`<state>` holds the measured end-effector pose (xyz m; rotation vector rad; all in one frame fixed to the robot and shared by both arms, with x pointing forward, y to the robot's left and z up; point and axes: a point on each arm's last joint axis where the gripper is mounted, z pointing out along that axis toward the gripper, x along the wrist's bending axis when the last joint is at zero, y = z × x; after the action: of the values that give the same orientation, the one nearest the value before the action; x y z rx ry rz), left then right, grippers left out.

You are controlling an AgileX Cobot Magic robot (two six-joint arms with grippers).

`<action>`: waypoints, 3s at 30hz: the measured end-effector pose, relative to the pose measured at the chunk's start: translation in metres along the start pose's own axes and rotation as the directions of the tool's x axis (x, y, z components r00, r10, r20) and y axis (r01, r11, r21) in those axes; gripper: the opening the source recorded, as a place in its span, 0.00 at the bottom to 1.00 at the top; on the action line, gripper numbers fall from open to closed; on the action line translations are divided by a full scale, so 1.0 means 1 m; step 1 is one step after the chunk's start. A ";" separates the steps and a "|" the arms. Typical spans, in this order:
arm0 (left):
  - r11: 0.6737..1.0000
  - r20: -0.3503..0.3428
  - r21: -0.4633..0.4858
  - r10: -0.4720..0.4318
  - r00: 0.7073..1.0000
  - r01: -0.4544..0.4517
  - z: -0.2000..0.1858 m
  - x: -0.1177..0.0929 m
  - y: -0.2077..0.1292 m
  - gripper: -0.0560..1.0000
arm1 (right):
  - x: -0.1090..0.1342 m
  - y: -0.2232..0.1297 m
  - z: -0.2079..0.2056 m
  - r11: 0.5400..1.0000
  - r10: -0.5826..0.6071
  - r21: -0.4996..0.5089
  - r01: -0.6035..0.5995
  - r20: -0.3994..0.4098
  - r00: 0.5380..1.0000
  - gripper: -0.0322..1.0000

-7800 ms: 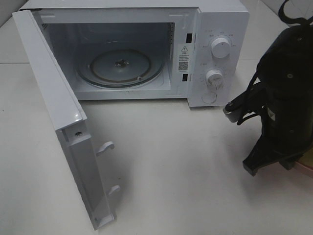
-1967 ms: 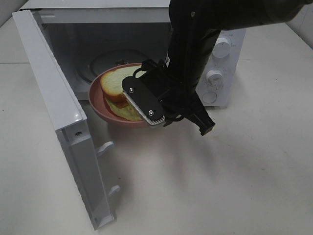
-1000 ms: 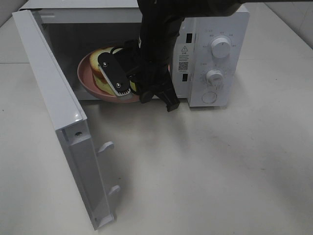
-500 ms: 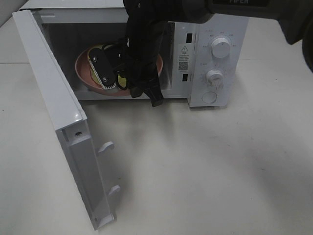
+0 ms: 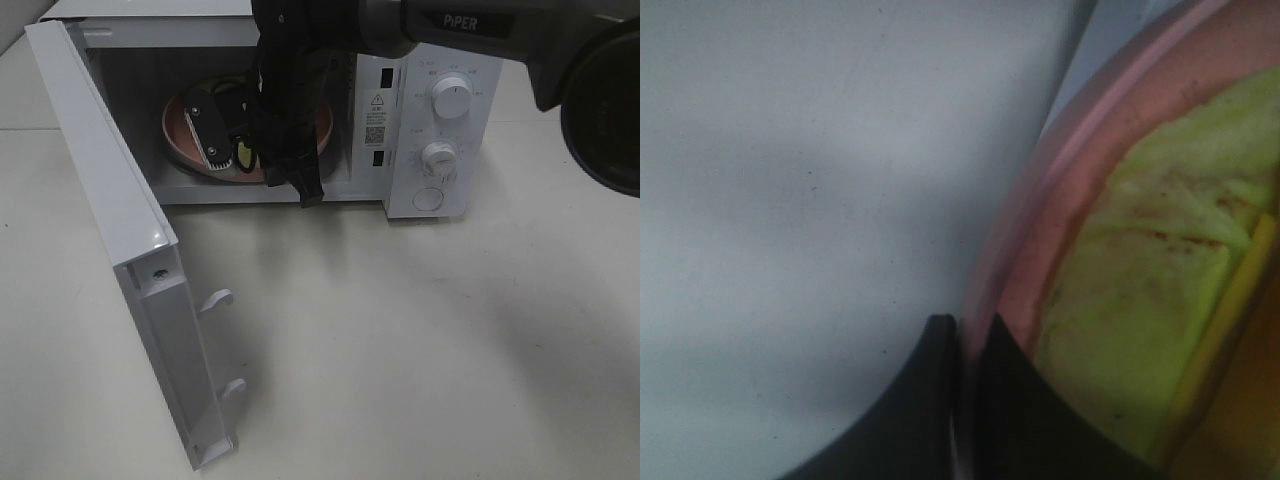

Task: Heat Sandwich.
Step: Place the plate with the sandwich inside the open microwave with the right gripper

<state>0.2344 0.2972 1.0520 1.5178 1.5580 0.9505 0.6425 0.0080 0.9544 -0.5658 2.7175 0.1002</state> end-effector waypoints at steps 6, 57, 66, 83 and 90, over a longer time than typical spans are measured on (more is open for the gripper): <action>1.000 0.000 0.000 0.000 1.000 0.000 0.000 0.000 0.000 0.96 | -0.002 -0.004 0.004 1.000 0.007 0.004 -0.007 0.014 1.000 0.06; 1.000 0.000 0.000 0.000 1.000 0.000 0.000 0.000 0.000 0.96 | -0.023 -0.005 0.003 0.975 0.219 -0.055 -0.214 0.145 0.965 0.80; 1.000 0.000 0.000 0.000 1.000 0.000 0.000 0.000 0.000 0.96 | -0.018 -0.006 0.003 0.970 0.242 -0.053 -0.237 0.131 0.961 0.78; 1.000 0.000 0.000 0.000 1.000 0.000 0.000 0.000 0.000 0.96 | 0.006 -0.011 0.001 0.977 0.211 -0.070 -0.202 0.177 0.961 0.77; 1.000 0.000 0.000 0.000 1.000 0.000 0.000 0.000 0.000 0.96 | 0.023 -0.015 -0.009 0.977 0.206 -0.093 -0.190 0.204 0.957 0.77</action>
<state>0.2344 0.2972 1.0520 1.5178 1.5580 0.9505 0.6262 -0.0153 0.9544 -0.2810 2.5604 0.2944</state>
